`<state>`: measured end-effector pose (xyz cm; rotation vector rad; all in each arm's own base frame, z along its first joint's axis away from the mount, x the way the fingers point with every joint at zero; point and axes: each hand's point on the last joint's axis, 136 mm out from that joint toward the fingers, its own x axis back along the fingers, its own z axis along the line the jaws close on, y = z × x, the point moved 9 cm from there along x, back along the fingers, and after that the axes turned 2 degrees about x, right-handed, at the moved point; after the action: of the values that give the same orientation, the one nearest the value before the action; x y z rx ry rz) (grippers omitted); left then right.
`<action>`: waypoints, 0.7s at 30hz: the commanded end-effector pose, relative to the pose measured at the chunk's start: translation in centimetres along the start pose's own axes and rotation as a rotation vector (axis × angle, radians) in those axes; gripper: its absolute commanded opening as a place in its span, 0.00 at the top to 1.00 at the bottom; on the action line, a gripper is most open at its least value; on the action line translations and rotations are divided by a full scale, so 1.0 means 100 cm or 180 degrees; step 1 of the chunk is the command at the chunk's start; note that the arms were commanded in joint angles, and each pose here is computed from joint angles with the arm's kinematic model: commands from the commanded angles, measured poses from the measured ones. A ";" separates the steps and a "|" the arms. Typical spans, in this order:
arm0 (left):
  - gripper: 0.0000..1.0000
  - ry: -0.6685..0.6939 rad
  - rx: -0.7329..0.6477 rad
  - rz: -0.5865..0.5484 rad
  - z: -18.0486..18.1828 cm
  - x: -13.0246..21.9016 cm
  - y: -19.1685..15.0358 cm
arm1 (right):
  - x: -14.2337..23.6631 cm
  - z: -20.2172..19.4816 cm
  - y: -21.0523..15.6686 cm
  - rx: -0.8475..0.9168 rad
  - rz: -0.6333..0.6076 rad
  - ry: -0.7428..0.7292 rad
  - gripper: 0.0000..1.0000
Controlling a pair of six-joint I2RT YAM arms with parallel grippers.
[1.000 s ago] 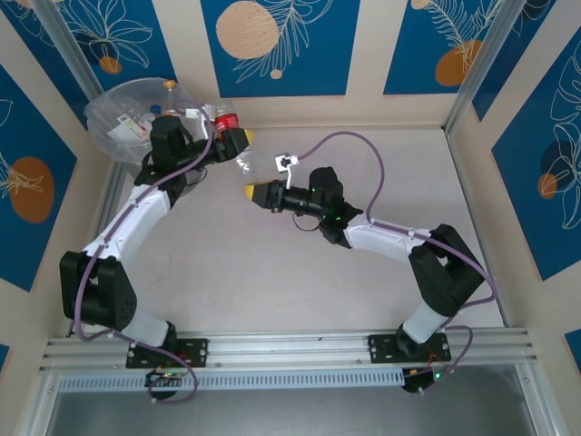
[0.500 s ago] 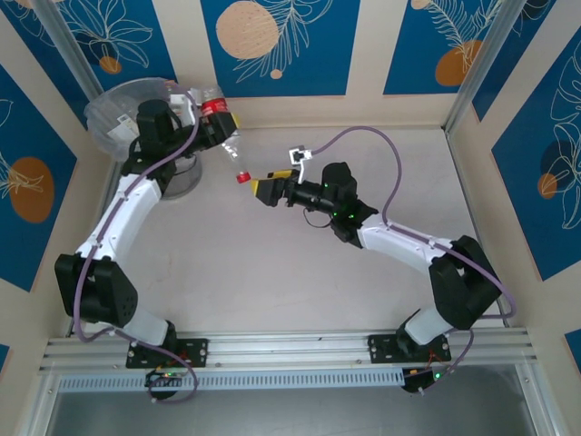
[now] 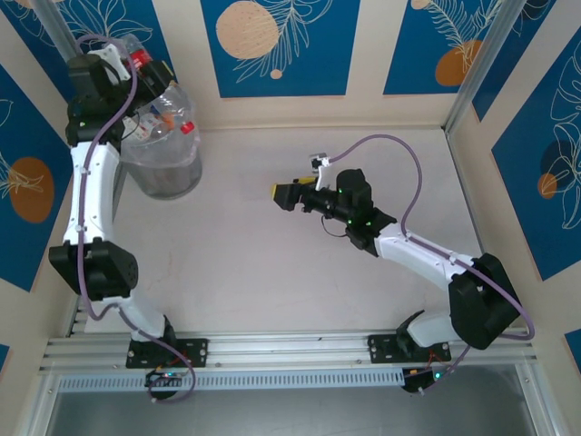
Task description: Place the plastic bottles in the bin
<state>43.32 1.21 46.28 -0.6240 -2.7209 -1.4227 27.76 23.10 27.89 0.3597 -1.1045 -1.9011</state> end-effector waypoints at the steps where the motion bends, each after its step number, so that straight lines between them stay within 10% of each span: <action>1: 0.39 0.0490 -0.0070 -0.0006 0.024 -0.009 0.006 | 0.007 -0.001 0.001 0.0035 -0.0052 -0.0123 0.01; 15: 0.38 0.1299 -0.0334 0.0089 0.082 -0.050 0.009 | 0.011 -0.003 -0.004 0.0004 -0.0035 -0.0217 0.01; 21: 0.03 0.1465 -0.0167 0.0266 0.087 -0.049 0.004 | 0.012 -0.001 0.001 0.0079 -0.0040 -0.0262 0.01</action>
<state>50.42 6.08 39.57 -0.3791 -2.3099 -1.4322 27.51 22.44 26.94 0.2721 -1.1385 -1.9133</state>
